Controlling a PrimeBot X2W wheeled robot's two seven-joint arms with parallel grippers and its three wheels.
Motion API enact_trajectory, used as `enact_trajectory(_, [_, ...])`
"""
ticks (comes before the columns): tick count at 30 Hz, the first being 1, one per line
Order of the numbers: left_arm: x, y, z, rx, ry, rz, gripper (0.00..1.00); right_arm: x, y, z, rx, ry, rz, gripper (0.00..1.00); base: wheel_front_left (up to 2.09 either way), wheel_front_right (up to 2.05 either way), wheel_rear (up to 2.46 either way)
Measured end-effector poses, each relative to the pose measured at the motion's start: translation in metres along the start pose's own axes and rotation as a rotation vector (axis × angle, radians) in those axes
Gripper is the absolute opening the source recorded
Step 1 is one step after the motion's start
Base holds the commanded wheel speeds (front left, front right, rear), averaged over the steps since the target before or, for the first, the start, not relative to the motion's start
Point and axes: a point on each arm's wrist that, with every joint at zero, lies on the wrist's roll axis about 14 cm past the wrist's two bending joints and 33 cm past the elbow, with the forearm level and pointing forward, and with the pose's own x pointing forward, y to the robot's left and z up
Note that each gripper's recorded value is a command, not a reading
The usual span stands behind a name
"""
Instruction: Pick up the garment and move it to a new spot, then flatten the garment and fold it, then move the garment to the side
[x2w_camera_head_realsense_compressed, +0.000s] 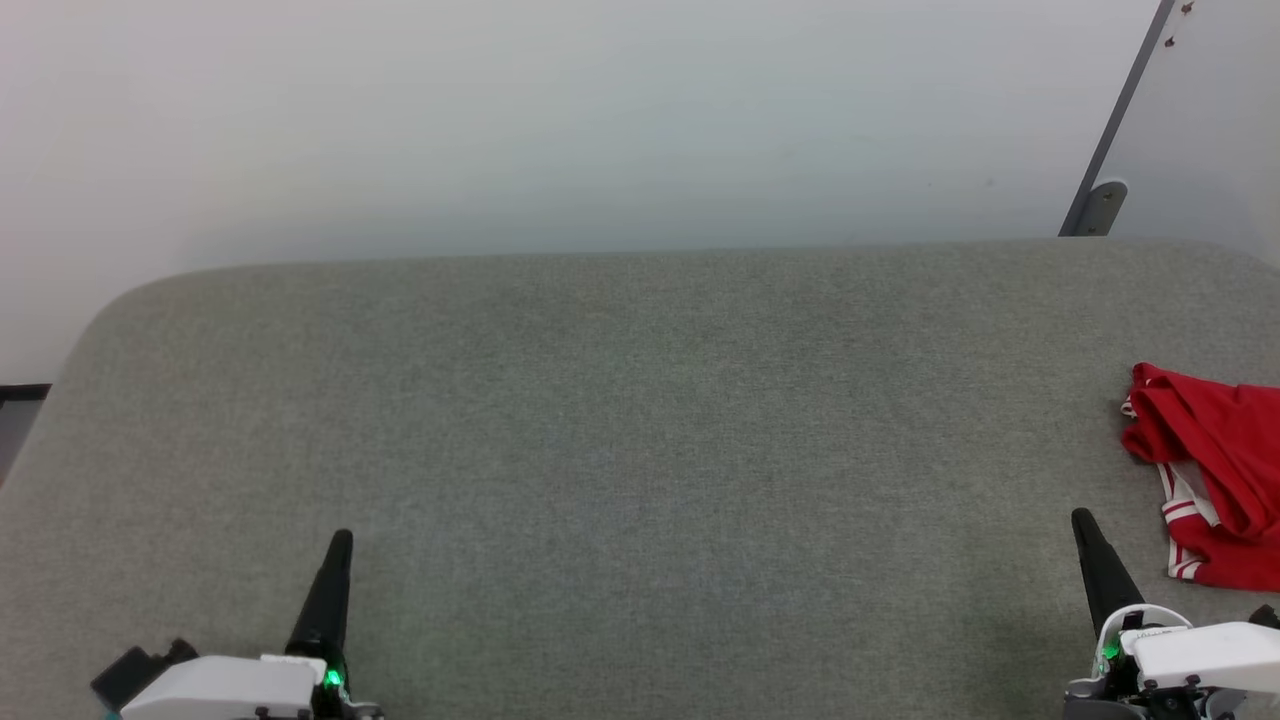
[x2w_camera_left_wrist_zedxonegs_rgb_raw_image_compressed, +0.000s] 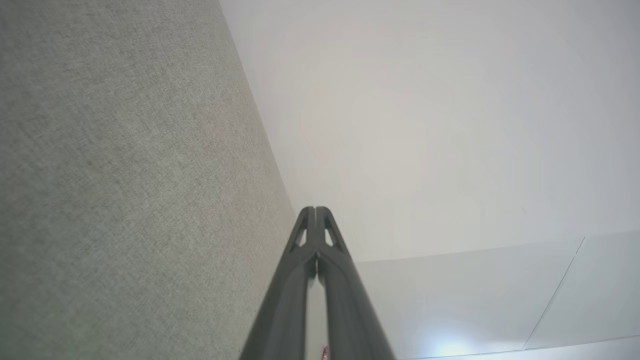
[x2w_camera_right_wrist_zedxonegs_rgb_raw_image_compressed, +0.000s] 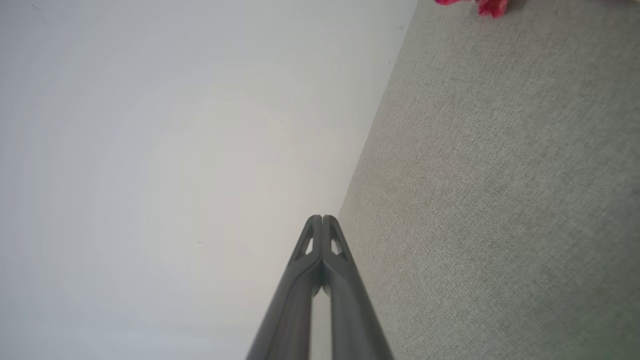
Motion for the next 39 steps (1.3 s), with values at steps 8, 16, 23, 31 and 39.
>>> enact_trajectory(8, [0.004, -0.003, -0.003, -0.057, 0.006, -0.010, 0.00, 0.002, 0.003, -0.001, 0.067, 0.002, 0.010, 0.00, 0.00, 0.00, 0.00])
enact_trajectory(16, [0.008, -0.007, -0.007, -0.113, 0.013, -0.021, 0.00, 0.004, 0.006, -0.001, 0.126, 0.003, 0.022, 0.00, 0.00, 0.00, 0.00])
enact_trajectory(23, [0.011, -0.010, -0.010, -0.153, 0.020, -0.030, 0.00, 0.005, 0.007, 0.001, 0.177, 0.001, 0.030, 0.00, 0.00, 0.00, 0.00])
enact_trajectory(31, [0.013, -0.013, -0.013, -0.199, 0.025, -0.038, 0.00, 0.006, 0.009, 0.001, 0.228, 0.001, 0.039, 0.00, 0.00, 0.00, 0.00])
enact_trajectory(39, [0.013, -0.013, -0.013, -0.200, 0.025, -0.038, 0.00, 0.008, 0.012, 0.002, 0.228, 0.000, 0.047, 0.00, 0.00, 0.00, 0.00])
